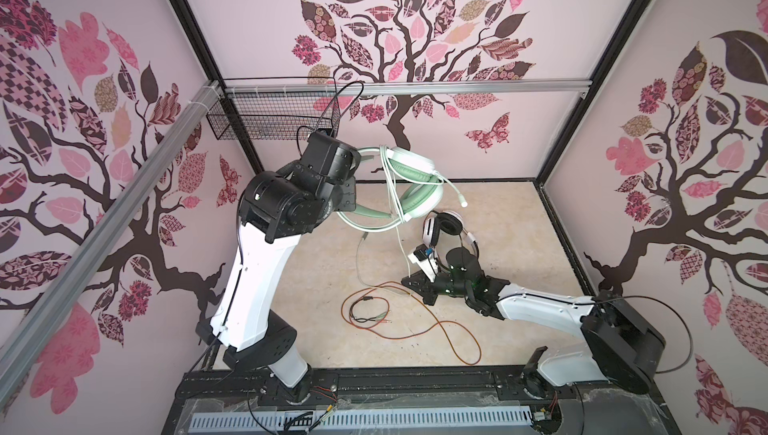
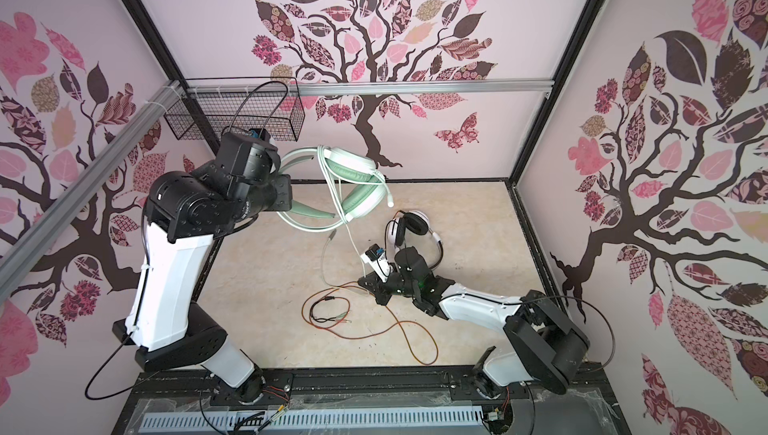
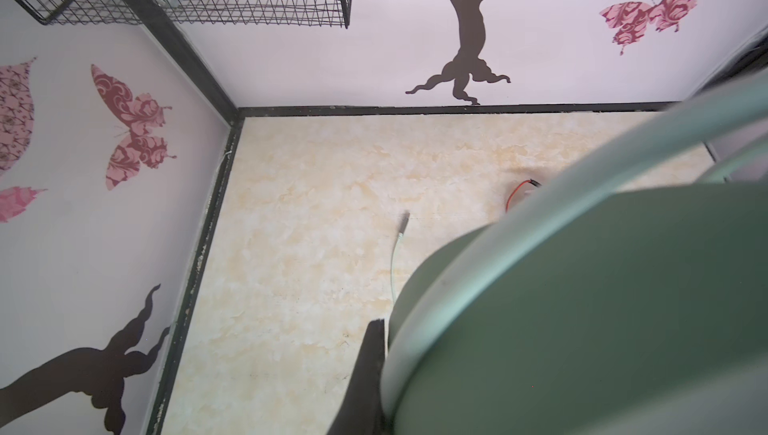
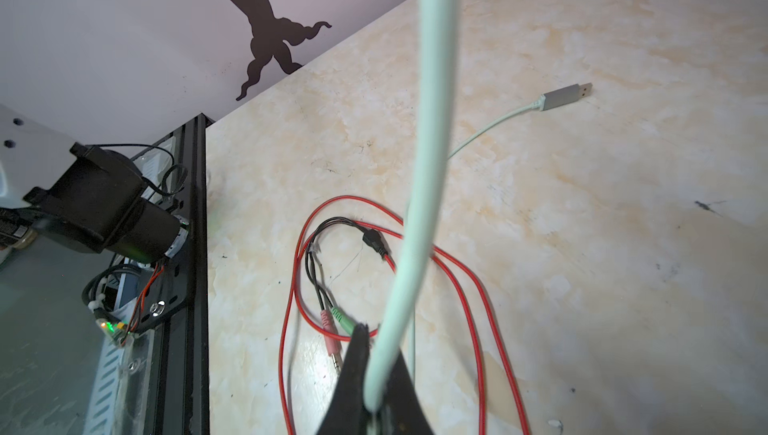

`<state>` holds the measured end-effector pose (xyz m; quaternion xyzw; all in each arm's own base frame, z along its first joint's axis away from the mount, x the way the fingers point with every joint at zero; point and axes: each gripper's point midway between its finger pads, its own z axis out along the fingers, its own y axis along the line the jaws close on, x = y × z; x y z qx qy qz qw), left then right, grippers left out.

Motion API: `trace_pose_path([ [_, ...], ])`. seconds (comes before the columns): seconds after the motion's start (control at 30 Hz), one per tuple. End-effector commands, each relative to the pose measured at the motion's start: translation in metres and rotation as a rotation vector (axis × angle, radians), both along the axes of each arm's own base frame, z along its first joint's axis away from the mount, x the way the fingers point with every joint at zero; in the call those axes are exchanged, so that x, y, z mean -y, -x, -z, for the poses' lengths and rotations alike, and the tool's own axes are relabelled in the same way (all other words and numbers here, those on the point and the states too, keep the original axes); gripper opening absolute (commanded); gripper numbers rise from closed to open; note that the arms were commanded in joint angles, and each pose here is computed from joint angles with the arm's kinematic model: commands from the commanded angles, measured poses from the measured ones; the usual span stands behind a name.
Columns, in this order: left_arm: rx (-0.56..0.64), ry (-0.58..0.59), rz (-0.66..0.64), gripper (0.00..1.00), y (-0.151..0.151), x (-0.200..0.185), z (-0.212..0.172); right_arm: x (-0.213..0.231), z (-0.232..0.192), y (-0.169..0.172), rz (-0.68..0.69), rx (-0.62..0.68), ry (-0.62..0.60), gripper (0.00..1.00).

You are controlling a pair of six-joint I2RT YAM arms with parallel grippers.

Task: Wrap the headphones
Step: 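Carry the mint cable up over the headset with the right gripper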

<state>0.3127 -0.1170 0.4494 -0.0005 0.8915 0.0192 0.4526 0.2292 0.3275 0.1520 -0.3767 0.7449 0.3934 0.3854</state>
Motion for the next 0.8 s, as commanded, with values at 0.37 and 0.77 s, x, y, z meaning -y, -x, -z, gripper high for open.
trace_pose_path([
  [0.37, 0.208, -0.026, -0.143, 0.00, -0.030, -0.019, -0.041, 0.021, -0.028, 0.038, -0.067, 0.031, 0.101, 0.00],
  [0.77, 0.192, -0.076, -0.185, 0.00, -0.038, -0.026, -0.027, 0.010, -0.066, 0.064, -0.144, 0.122, 0.164, 0.00],
])
